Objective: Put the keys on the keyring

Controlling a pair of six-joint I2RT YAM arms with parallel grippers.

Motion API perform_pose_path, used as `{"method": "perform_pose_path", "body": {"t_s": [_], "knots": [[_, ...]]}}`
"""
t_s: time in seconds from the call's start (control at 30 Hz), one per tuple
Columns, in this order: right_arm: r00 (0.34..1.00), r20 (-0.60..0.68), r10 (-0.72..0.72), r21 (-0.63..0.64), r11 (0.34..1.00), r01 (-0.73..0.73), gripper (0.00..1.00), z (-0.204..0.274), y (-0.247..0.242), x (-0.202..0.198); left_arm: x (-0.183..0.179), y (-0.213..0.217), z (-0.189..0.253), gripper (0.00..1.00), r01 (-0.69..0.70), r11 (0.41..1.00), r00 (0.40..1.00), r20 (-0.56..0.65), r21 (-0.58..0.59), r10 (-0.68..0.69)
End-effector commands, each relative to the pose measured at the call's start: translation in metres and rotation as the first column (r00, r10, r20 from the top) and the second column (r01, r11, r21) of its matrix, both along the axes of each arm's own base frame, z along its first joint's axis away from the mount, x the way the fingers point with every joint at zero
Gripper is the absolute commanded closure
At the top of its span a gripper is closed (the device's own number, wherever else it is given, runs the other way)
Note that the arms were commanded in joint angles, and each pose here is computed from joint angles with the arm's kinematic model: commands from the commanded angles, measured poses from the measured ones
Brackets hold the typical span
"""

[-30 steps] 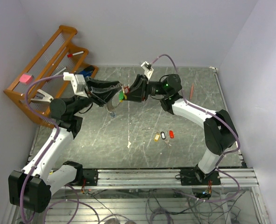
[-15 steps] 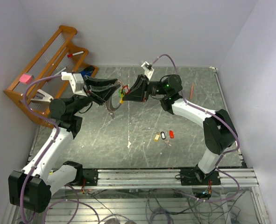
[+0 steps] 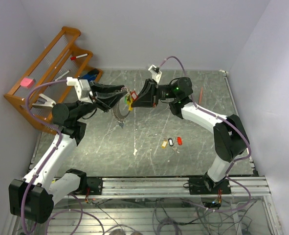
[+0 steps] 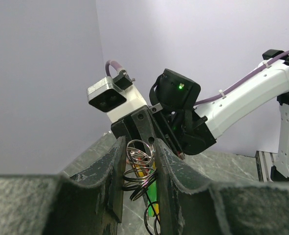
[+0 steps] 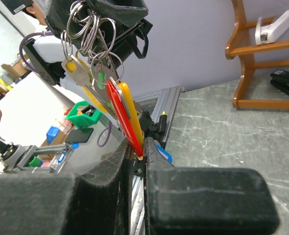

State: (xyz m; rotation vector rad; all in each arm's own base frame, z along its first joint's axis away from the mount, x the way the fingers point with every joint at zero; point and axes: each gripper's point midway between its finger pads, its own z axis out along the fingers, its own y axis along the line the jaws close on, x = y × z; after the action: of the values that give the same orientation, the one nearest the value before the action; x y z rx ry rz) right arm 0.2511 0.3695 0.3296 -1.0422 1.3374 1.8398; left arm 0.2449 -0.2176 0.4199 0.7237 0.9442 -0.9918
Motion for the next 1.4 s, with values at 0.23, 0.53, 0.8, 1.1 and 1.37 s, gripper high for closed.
{"method": "perform_pose_path", "body": {"t_s": [0.23, 0.53, 0.8, 1.1, 1.37], "knots": [[1.0, 0.009, 0.027, 0.028, 0.999, -0.027, 1.0, 0.033, -0.013, -0.008, -0.028, -0.013, -0.011, 0.93, 0.14, 0.981, 0.986, 0.074, 0.136, -0.151], [0.996, -0.016, 0.088, 0.014, 0.996, -0.088, 1.0, 0.035, -0.024, -0.015, -0.032, -0.015, -0.016, 0.93, 0.166, 0.968, 0.979, 0.091, 0.186, -0.185], [0.988, -0.034, 0.149, -0.004, 0.989, -0.149, 1.0, 0.035, -0.032, -0.02, -0.036, -0.015, -0.014, 0.93, 0.171, 0.967, 0.976, 0.104, 0.186, -0.193], [0.985, -0.067, 0.158, -0.026, 0.987, -0.16, 1.0, 0.026, -0.035, -0.024, -0.037, -0.015, -0.01, 0.93, 0.169, 0.969, 0.974, 0.121, 0.179, -0.192], [0.969, -0.079, 0.234, -0.079, 0.967, -0.241, 1.0, 0.017, -0.043, -0.034, -0.05, -0.016, -0.015, 0.93, 0.217, 0.949, 0.955, 0.15, 0.229, -0.255]]}}
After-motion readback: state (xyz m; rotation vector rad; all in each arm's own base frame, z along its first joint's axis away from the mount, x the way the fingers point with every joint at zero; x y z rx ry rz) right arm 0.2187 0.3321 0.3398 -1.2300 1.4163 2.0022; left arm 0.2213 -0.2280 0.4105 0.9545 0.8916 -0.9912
